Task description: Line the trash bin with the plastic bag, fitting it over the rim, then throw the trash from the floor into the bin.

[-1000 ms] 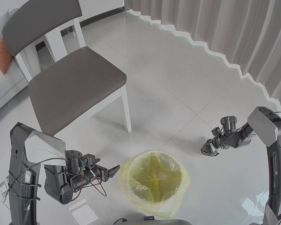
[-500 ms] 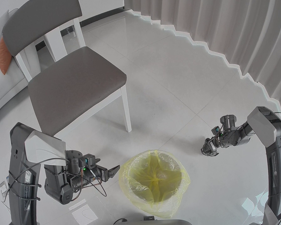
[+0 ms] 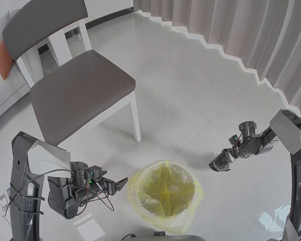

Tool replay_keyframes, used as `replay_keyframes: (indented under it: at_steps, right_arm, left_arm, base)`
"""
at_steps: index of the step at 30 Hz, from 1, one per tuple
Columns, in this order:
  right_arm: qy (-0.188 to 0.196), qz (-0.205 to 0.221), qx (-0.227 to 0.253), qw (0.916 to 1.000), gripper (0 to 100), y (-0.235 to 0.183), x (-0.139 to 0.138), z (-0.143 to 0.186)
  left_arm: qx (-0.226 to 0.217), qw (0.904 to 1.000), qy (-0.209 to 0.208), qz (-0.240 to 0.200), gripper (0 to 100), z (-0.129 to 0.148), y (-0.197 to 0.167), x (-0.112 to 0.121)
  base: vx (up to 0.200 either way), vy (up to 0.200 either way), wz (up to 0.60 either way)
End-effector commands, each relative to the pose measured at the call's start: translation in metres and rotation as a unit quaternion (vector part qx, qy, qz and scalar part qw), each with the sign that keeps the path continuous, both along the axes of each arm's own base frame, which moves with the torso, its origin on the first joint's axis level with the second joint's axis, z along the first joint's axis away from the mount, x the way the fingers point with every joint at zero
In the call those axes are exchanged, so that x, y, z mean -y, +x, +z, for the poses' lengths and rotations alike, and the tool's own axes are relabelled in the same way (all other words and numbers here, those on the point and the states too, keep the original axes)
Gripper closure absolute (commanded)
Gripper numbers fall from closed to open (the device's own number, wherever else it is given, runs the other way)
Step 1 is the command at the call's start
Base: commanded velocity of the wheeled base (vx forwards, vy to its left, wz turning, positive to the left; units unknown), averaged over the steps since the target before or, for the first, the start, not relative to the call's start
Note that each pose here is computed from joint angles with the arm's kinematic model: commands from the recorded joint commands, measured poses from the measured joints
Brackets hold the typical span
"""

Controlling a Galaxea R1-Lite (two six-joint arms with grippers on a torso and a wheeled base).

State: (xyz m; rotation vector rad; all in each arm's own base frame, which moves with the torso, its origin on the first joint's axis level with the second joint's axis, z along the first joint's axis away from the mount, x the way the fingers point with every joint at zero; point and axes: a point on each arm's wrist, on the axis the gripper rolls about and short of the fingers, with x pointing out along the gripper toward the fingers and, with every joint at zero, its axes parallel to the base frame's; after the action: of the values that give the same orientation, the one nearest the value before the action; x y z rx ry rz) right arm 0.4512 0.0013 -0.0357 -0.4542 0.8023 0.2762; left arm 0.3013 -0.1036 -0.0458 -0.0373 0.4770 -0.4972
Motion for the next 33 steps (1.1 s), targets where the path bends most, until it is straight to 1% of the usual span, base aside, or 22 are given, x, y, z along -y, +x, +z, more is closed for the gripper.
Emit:
replay_keyframes:
  at_steps: [1,2,3,4,6,7,8,9,10,11,12,13,14,16,18,19,21,22,23,27,31,33]
  right_arm:
    - [-0.008,0.013,0.025,0.9996,100,-0.021,-0.003,0.045]
    - [-0.009,0.016,0.042,0.9989,100,-0.033,-0.004,0.064]
    - [-0.009,0.018,0.054,0.9983,100,-0.039,-0.006,0.075]
    - [-0.009,0.019,0.058,0.9981,100,-0.04,-0.007,0.079]
    - [-0.008,0.028,0.097,0.9949,100,-0.057,-0.012,0.112]
    - [-0.008,0.029,0.101,0.9945,100,-0.059,-0.014,0.115]
    - [-0.008,0.04,0.121,0.9918,100,-0.071,-0.021,0.136]
    - [-0.008,0.044,0.13,0.9905,100,-0.075,-0.023,0.143]
    - [-0.008,0.044,0.13,0.9905,100,-0.075,-0.023,0.143]
    - [-0.005,0.063,0.158,0.9853,100,-0.09,-0.035,0.168]
    - [-0.002,0.073,0.171,0.9825,100,-0.097,-0.042,0.179]
    - [-0.001,0.08,0.177,0.9809,100,-0.101,-0.046,0.184]
    - [0.004,0.097,0.191,0.9767,100,-0.111,-0.058,0.195]
    - [0.012,0.122,0.206,0.9709,100,-0.125,-0.074,0.206]
    - [0.018,0.149,0.213,0.9655,100,-0.138,-0.091,0.212]
    - [0.027,0.181,0.216,0.9591,100,-0.152,-0.111,0.215]
    - [0.034,0.208,0.21,0.9546,100,-0.162,-0.127,0.214]
    - [0.034,0.208,0.21,0.9546,100,-0.162,-0.127,0.214]
    - [0.042,0.231,0.202,0.951,100,-0.171,-0.142,0.21]
    - [0.05,0.263,0.177,0.947,100,-0.191,-0.167,0.198]
    - [0.058,0.289,0.145,0.9445,100,-0.208,-0.182,0.183]
    - [0.056,0.302,0.13,0.9427,100,-0.216,-0.188,0.175]
  left_arm:
    - [0.001,1.0,0.0,0.003,0,-0.003,0.0,-0.001]
    - [-0.002,1.0,0.001,0.006,0,-0.005,0.0,-0.002]
    - [-0.002,1.0,0.001,0.006,0,-0.004,0.0,-0.003]
    - [-0.002,1.0,0.001,0.007,0,-0.004,0.0,-0.004]
    - [0.001,0.9999,0.0,0.011,0,-0.001,0.001,-0.006]
    - [0.002,0.9999,-0.001,0.011,0,-0.001,0.001,-0.006]
    - [0.005,0.9999,-0.002,0.011,0,0.001,0.001,-0.006]
    - [0.006,0.9999,-0.002,0.011,0,0.001,0.001,-0.006]
    - [0.006,0.9999,-0.002,0.011,0,0.001,0.001,-0.006]
    - [0.003,0.9999,0.0,0.012,0,-0.001,0.001,-0.006]
    - [0.002,0.9999,0.001,0.014,0,-0.002,0.002,-0.007]
    - [0.001,0.9999,0.001,0.014,0,-0.003,0.002,-0.007]
    - [-0.001,0.9998,0.002,0.019,0,-0.004,0.002,-0.009]
    - [-0.004,0.9998,0.003,0.021,0,-0.005,0.001,-0.01]
    - [-0.004,0.9997,0.004,0.023,0,-0.005,0.001,-0.01]
    - [-0.002,0.9996,0.005,0.029,0,-0.003,0.001,-0.011]
    - [0.0,0.9995,0.006,0.03,0,-0.001,0.0,-0.011]
    - [0.0,0.9995,0.006,0.03,0,-0.001,0.0,-0.011]
    - [0.004,0.9996,0.005,0.029,0,0.001,0.0,-0.01]
    - [0.005,0.9995,0.003,0.032,0,0.003,0.001,-0.01]
    - [0.005,0.9994,0.002,0.033,0,0.002,0.001,-0.011]
    - [0.003,0.9994,0.003,0.033,0,0.001,0.001,-0.011]
  base:
    - [0.0,0.0,0.0]
    - [0.0,0.0,0.0]
    - [0.0,0.0,0.0]
    - [0.0,0.0,0.0]
    - [0.0,0.0,0.0]
    - [0.0,0.0,0.0]
    - [0.0,0.0,0.0]
    - [0.0,0.0,0.0]
    - [0.0,0.0,0.0]
    - [0.0,0.0,0.0]
    - [0.0,0.0,0.0]
    - [0.0,0.0,0.0]
    - [0.0,0.0,0.0]
    - [0.0,0.0,0.0]
    - [0.0,0.0,0.0]
    - [0.0,0.0,0.0]
    - [0.0,0.0,0.0]
    - [0.0,0.0,0.0]
    - [0.0,0.0,0.0]
    - [0.0,0.0,0.0]
    - [0.0,0.0,0.0]
    - [0.0,0.0,0.0]
